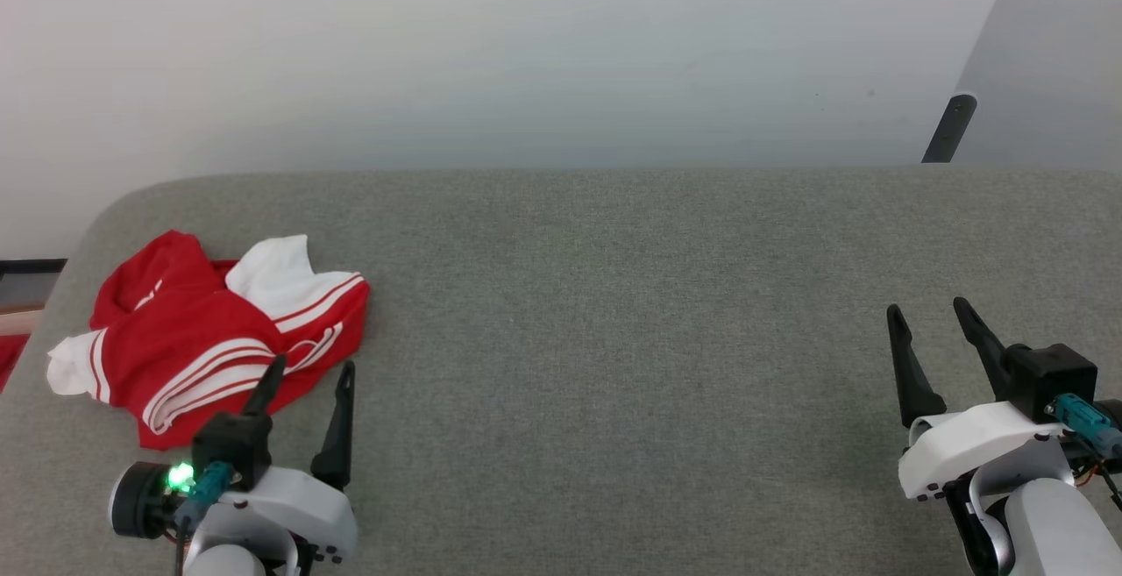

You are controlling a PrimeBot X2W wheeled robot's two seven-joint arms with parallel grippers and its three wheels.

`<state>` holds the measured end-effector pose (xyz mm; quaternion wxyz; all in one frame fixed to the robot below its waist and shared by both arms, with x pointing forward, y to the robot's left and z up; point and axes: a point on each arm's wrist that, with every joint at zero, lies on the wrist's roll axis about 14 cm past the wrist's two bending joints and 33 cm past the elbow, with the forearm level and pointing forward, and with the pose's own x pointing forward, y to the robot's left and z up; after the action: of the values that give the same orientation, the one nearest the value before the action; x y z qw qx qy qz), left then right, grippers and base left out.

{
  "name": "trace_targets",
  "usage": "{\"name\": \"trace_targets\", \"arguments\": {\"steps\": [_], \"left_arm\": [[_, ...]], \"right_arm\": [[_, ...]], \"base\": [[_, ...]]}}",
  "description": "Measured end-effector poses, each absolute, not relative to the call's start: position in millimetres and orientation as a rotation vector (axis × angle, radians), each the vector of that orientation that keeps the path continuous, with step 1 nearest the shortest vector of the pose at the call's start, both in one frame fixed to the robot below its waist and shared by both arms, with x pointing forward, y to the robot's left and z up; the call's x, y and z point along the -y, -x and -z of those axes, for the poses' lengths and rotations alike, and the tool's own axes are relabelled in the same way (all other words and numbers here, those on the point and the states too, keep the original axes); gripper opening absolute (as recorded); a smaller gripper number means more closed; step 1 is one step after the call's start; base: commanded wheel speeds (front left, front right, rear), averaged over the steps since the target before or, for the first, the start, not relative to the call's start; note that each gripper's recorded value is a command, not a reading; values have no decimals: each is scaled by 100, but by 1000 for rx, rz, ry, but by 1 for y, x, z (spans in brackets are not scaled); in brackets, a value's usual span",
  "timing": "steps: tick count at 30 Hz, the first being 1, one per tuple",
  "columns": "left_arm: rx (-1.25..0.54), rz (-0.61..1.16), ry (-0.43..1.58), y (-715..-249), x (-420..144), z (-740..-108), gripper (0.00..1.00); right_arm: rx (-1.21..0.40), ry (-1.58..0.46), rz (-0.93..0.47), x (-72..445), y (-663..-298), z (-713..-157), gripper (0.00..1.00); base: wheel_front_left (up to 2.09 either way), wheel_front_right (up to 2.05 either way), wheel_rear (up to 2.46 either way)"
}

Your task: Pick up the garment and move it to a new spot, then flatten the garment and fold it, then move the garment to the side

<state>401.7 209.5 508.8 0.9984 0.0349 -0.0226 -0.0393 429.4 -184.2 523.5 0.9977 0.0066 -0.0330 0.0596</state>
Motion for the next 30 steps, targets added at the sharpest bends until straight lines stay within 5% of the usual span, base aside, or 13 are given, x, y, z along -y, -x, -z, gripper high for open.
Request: {"name": "trace_targets", "arguments": {"steps": [15, 30], "left_arm": [[27, 49, -15, -398, -218, -502, 100], [7, -248, 16, -329, -307, -495, 100]], "right_arm": [[72, -57, -145, 170, -439, -524, 100], [43, -89, -487, 33, -461, -516, 100]], "base": [[0, 0, 0], [0, 0, 0]]}}
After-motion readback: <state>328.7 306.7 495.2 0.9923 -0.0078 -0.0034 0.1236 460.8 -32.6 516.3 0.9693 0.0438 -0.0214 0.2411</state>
